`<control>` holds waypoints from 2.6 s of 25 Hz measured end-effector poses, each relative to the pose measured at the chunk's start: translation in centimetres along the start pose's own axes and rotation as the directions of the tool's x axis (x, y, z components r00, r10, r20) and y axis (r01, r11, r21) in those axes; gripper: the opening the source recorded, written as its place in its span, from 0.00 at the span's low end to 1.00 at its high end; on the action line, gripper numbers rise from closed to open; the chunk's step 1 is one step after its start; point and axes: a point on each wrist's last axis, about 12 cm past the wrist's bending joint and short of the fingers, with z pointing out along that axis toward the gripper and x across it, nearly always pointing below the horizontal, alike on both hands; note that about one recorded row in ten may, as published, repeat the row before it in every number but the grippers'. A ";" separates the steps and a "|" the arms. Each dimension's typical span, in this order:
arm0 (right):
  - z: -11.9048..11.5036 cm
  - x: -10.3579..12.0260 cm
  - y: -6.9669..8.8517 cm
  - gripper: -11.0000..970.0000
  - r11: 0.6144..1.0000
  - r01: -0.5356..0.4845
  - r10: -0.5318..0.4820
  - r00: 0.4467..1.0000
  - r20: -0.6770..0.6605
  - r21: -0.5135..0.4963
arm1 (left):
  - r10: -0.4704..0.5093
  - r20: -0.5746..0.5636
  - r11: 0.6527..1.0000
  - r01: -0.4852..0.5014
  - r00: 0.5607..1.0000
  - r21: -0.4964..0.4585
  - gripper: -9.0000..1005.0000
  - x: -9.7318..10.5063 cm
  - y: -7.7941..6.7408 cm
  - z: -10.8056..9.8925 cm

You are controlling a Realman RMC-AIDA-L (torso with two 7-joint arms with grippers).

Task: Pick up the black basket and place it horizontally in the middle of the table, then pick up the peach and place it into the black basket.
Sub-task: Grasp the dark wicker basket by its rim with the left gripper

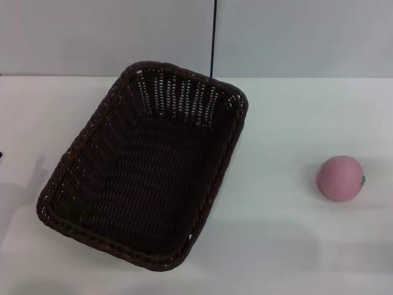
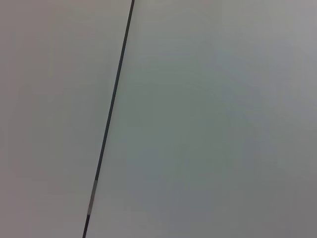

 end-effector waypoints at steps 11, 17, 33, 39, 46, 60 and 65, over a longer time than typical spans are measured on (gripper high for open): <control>-0.2 0.1 -0.1 0.73 1.000 -0.002 0.002 1.000 -0.010 0.013 | -0.144 -0.053 0.974 0.151 0.988 0.170 0.79 -2.2 2.5 1.6; -0.2 0.0 -0.3 0.73 1.000 0.003 -0.003 1.000 -0.006 0.013 | -0.165 -0.198 0.920 0.224 0.966 0.322 0.78 -7.1 5.4 4.7; 0.2 0.0 -0.3 0.73 1.000 -0.002 0.002 1.000 -0.002 0.009 | 0.275 -0.718 0.905 0.080 0.639 0.418 0.74 -19.0 -0.4 16.8; 0.3 0.0 -0.3 0.73 1.000 -0.009 0.009 1.000 -0.004 0.009 | 0.373 -0.807 0.895 0.052 0.458 0.443 0.73 -17.7 -3.4 18.9; 0.7 0.2 -0.3 0.73 1.000 -0.009 0.009 1.000 -0.016 0.009 | 0.412 -0.842 0.891 0.037 0.349 0.452 0.72 -15.5 -5.5 19.7; 1.3 0.2 -0.2 0.73 1.000 -0.007 0.007 1.000 -0.019 -0.011 | 0.411 -0.865 0.885 0.101 0.286 0.454 0.69 -11.4 -6.8 20.3; 1.2 0.3 -0.3 0.73 1.000 -0.007 0.007 1.000 -0.030 -0.004 | 0.415 -0.866 0.882 0.110 0.278 0.458 0.68 -10.9 -6.9 20.4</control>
